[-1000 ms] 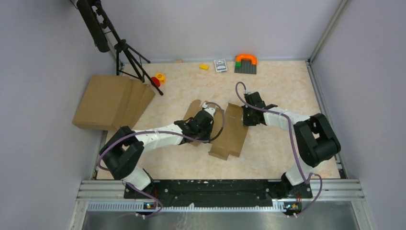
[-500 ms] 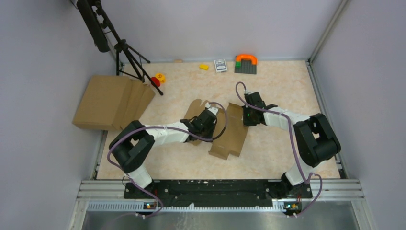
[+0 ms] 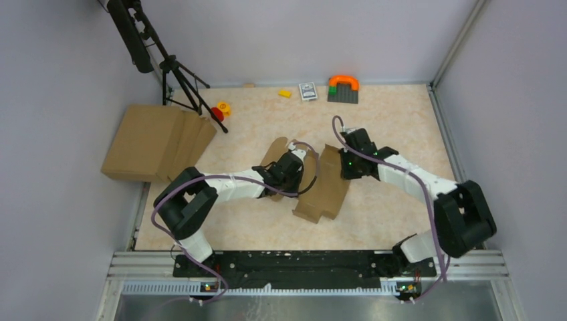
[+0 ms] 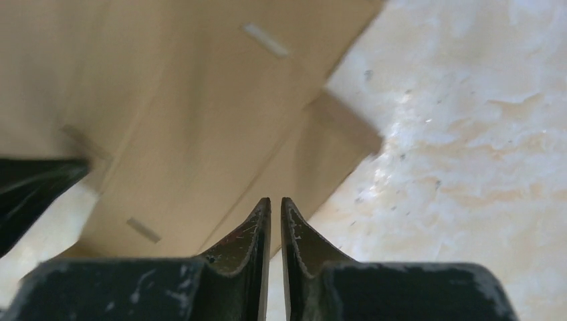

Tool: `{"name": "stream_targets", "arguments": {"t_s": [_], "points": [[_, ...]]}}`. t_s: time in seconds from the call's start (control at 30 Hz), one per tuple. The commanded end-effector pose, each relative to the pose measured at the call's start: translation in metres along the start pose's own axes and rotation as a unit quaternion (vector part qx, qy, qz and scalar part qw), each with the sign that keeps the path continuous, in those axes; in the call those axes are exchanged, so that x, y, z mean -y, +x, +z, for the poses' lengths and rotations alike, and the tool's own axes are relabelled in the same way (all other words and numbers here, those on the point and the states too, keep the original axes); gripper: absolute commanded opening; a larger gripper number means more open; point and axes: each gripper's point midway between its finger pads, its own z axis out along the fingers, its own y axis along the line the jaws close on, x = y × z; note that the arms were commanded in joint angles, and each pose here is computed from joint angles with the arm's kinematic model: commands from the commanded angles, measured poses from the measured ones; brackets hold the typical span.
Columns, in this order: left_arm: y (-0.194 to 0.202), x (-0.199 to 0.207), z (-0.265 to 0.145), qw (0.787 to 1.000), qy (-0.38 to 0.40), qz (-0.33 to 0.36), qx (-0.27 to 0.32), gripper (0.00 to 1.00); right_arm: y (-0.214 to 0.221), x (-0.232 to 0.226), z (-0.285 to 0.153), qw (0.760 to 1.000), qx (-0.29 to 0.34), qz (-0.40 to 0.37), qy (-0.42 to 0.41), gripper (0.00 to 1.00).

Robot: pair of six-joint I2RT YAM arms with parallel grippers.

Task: Fold the paper box

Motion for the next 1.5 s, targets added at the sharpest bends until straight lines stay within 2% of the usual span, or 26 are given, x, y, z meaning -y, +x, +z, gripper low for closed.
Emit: {"name": "stream_targets", "arguments": {"t_s": [0.0, 0.13, 0.23, 0.27, 0.33, 0.53, 0.73, 0.93, 1.1, 1.27, 1.47], "points": [[0.034, -0.01, 0.012, 0.997, -0.005, 0.021, -0.07, 0.0, 0.001, -0.041, -0.055, 0.996, 0.041, -0.051, -0.056, 0.11], [0.031, -0.009, 0.012, 0.997, -0.002, 0.029, -0.064, 0.0, 0.043, -0.068, -0.077, 0.991, 0.043, -0.064, -0.112, 0.1], [0.03, -0.01, 0.011, 0.997, -0.003, 0.037, -0.063, 0.0, 0.068, -0.082, -0.085, 0.987, 0.042, -0.065, -0.144, 0.0], [0.029, -0.01, 0.012, 0.997, -0.004, 0.038, -0.064, 0.0, 0.076, -0.086, -0.085, 0.986, 0.039, -0.063, -0.151, 0.0], [0.028, -0.01, 0.012, 0.997, -0.003, 0.042, -0.066, 0.0, 0.094, -0.095, -0.081, 0.983, 0.018, -0.059, -0.174, 0.0], [0.025, -0.008, 0.012, 0.997, 0.0, 0.053, -0.063, 0.0, 0.135, -0.106, -0.054, 0.984, -0.026, -0.062, -0.166, 0.0], [0.025, -0.01, 0.011, 0.997, -0.001, 0.056, -0.061, 0.0, 0.127, -0.098, -0.033, 0.995, -0.013, -0.048, -0.092, 0.0], [0.024, -0.012, 0.011, 0.996, -0.006, 0.061, -0.058, 0.0, 0.106, -0.077, -0.034, 1.0, 0.02, -0.017, -0.013, 0.0], [0.025, -0.01, 0.011, 0.996, -0.001, 0.064, -0.06, 0.0, 0.095, -0.07, -0.037, 0.999, 0.029, 0.007, -0.015, 0.0], [0.025, -0.01, 0.012, 0.996, 0.001, 0.065, -0.06, 0.0, 0.097, -0.053, -0.026, 1.0, 0.012, 0.028, -0.006, 0.0], [0.024, -0.009, 0.013, 0.996, 0.003, 0.067, -0.057, 0.0, 0.097, -0.056, -0.016, 0.998, -0.003, 0.045, -0.031, 0.0]]}}
